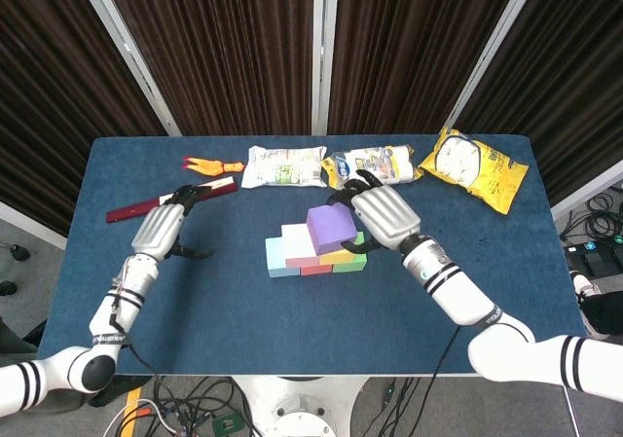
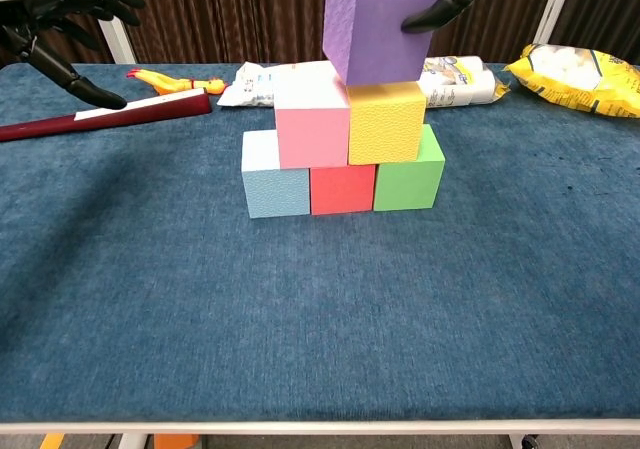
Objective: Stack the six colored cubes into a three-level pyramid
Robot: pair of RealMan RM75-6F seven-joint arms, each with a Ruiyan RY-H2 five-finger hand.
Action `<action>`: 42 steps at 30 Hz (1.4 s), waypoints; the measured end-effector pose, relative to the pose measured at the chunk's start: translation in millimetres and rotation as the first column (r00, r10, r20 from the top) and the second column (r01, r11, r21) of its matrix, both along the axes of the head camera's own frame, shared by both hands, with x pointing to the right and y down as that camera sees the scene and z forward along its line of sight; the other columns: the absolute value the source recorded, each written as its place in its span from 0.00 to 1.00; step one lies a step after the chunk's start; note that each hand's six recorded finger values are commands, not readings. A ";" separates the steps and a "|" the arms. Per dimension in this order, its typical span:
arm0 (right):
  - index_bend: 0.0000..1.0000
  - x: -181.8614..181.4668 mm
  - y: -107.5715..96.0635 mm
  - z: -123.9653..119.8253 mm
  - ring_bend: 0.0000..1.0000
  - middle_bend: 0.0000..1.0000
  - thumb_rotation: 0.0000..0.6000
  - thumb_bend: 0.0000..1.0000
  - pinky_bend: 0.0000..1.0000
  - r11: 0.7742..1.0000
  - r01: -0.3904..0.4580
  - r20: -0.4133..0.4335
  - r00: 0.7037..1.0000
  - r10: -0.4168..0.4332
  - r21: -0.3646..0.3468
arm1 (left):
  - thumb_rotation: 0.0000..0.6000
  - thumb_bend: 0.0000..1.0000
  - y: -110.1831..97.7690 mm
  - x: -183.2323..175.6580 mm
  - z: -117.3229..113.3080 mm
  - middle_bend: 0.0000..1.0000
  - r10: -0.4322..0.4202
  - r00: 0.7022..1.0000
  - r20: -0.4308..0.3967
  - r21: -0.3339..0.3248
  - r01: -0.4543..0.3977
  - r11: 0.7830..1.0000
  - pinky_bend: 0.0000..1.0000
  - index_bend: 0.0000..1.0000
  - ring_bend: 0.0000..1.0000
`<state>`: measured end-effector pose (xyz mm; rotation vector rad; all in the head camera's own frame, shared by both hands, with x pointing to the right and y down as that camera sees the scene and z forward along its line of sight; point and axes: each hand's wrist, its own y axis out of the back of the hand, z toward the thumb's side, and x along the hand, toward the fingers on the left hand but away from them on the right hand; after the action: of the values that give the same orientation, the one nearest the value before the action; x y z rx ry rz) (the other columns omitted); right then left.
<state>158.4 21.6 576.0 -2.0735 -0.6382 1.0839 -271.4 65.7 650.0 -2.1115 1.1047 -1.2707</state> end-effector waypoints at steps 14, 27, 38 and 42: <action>0.32 -21.5 11.7 1.5 0.15 0.44 1.00 0.20 0.00 0.999 -0.031 -0.064 0.997 0.033 0.023 | 1.00 0.00 -0.6 -0.2 -1.3 0.11 0.004 1.000 -0.011 0.007 -0.004 1.000 0.18 0.11 0.01; 0.32 -27.3 10.6 7.0 0.15 0.44 1.00 0.20 0.00 0.999 -0.047 -0.062 0.997 0.047 0.012 | 1.00 0.00 -0.2 -1.4 0.7 0.10 0.000 1.000 -0.012 0.002 0.000 1.000 0.18 0.11 0.01; 0.32 -29.7 10.0 8.4 0.15 0.44 1.00 0.20 0.00 0.999 -0.052 -0.061 0.997 0.052 0.008 | 1.00 0.00 -0.2 -2.9 3.0 0.10 -0.004 1.000 -0.015 -0.002 0.004 1.000 0.18 0.11 0.01; 0.32 -29.9 10.3 7.0 0.15 0.44 1.00 0.20 0.00 0.999 -0.054 -0.054 0.997 0.054 0.004 | 1.00 0.00 -0.4 -3.2 3.1 0.10 -0.005 1.000 -0.016 -0.001 0.005 1.000 0.18 0.11 0.01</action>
<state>128.5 31.9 583.0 -2.0279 -0.6719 1.1656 -274.6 65.3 653.0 -2.1243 1.1166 -1.2590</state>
